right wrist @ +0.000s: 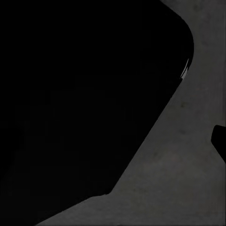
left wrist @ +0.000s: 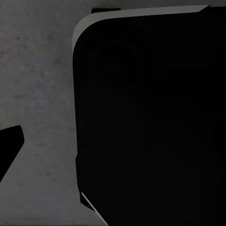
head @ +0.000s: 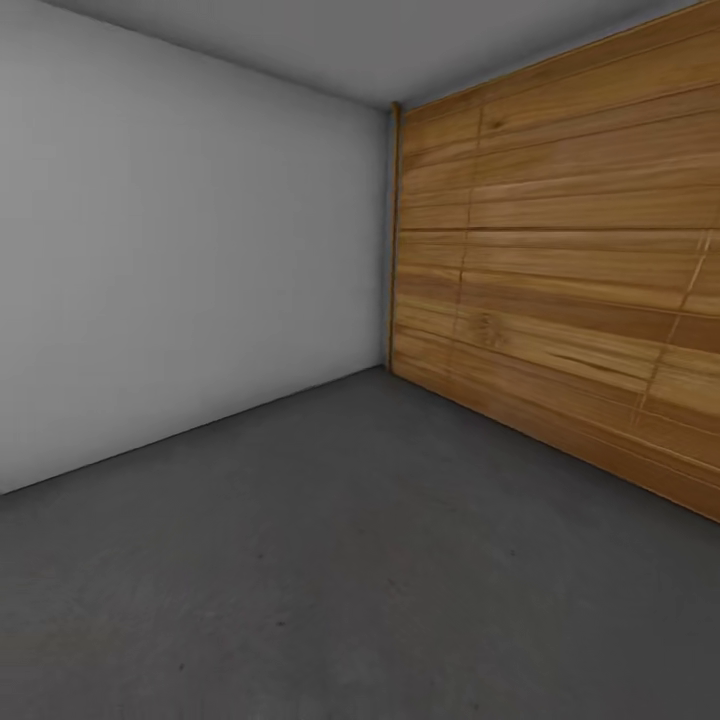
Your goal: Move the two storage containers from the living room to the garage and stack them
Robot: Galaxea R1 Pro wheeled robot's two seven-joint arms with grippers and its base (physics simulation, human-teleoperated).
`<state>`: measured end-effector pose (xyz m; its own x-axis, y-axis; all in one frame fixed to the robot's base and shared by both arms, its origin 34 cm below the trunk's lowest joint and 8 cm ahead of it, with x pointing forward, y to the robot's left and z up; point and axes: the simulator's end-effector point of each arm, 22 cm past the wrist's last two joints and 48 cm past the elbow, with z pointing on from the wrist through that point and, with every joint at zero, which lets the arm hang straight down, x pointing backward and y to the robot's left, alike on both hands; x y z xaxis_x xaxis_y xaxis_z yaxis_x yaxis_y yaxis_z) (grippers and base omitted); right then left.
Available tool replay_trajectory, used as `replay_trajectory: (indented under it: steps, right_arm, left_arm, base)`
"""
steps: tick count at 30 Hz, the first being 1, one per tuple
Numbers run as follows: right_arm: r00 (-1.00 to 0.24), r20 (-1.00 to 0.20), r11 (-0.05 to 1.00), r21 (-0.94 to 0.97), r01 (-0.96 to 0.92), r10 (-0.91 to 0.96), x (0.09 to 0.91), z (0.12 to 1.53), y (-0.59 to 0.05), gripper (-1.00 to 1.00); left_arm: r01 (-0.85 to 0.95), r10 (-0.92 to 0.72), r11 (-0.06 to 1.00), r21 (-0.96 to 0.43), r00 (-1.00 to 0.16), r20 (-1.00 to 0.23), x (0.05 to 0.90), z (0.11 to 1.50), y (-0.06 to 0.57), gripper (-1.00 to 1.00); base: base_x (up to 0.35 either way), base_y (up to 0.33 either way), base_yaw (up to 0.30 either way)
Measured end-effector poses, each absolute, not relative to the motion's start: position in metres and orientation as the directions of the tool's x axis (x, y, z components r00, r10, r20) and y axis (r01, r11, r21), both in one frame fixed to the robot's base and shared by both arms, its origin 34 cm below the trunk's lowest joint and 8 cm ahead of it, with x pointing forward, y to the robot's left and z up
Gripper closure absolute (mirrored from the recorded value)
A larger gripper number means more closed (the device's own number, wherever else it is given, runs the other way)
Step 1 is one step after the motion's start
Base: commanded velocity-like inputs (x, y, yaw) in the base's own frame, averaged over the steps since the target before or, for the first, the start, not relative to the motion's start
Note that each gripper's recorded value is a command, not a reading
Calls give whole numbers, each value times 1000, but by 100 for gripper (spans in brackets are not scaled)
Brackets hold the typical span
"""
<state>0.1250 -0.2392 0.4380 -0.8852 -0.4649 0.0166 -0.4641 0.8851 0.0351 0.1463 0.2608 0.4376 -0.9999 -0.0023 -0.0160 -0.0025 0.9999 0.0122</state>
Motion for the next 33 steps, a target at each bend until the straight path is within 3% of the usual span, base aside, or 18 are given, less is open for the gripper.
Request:
replay_trajectory:
  steps: [33]
  right_arm:
    - [-885, 17, 885, 34, -464, -465, 125, 438, -240, -100]
  left_arm:
    - [-2, -2, 1000, 12, -1000, -16, 146, 438, 261, -100]
  base:
    - [0, 0, 275]
